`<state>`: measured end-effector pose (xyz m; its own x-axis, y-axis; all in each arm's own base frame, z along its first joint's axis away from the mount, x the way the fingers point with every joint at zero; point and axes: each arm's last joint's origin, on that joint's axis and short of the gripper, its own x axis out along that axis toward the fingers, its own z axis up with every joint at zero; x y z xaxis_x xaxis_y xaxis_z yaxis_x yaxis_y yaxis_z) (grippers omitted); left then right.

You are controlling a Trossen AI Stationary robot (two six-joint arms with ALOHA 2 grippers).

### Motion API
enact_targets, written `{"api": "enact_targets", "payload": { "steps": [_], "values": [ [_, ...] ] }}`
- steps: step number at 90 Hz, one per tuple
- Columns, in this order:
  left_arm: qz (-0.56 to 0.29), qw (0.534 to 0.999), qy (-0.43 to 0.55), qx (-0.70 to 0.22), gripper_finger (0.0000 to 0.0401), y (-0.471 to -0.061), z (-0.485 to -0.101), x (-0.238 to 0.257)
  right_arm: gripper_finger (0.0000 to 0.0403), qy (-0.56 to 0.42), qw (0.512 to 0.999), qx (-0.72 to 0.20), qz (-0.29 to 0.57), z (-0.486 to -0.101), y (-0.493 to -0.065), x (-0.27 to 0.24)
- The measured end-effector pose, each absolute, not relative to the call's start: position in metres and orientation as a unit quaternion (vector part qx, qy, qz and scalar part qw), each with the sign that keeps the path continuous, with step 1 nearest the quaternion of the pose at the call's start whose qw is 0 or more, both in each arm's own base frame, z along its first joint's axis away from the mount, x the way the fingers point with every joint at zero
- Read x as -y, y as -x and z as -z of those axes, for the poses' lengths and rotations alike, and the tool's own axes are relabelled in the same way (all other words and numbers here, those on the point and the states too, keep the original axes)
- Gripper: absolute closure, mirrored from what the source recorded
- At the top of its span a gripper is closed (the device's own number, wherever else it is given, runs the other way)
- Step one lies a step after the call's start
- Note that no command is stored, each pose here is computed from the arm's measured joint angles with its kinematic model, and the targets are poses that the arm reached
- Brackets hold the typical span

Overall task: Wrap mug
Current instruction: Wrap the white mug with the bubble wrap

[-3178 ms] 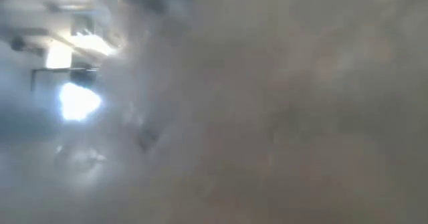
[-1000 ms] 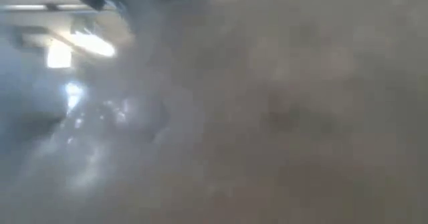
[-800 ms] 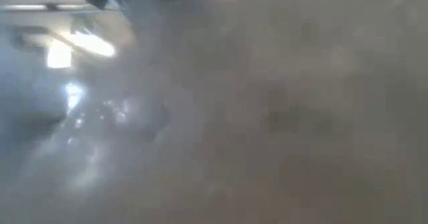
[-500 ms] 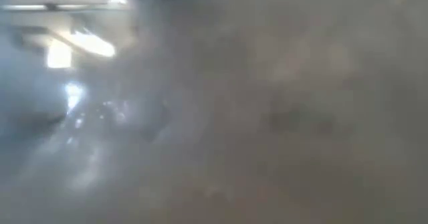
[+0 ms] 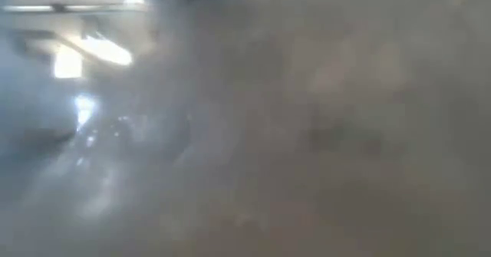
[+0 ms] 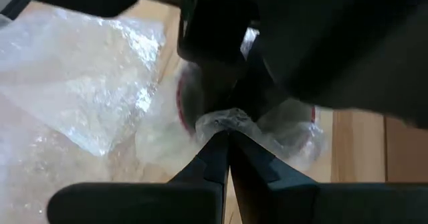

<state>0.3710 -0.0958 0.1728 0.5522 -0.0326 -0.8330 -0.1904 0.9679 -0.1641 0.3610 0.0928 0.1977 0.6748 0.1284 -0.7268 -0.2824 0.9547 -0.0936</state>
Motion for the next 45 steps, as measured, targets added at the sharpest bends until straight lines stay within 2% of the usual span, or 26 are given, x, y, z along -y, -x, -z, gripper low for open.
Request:
{"api": "enact_targets", "payload": {
  "steps": [18, 45],
  "values": [
    [-0.043, 0.875, 0.113, -0.469, 0.038, -0.371, -0.173, 0.095, 0.0403, 0.099, 0.909, -0.389, -0.106, -0.174, -0.368, -0.094],
    [-0.034, 0.881, 0.109, -0.459, 0.038, -0.354, -0.221, 0.096, 0.0403, 0.098, 0.912, -0.384, -0.108, -0.177, -0.366, -0.094]
  ]
}}
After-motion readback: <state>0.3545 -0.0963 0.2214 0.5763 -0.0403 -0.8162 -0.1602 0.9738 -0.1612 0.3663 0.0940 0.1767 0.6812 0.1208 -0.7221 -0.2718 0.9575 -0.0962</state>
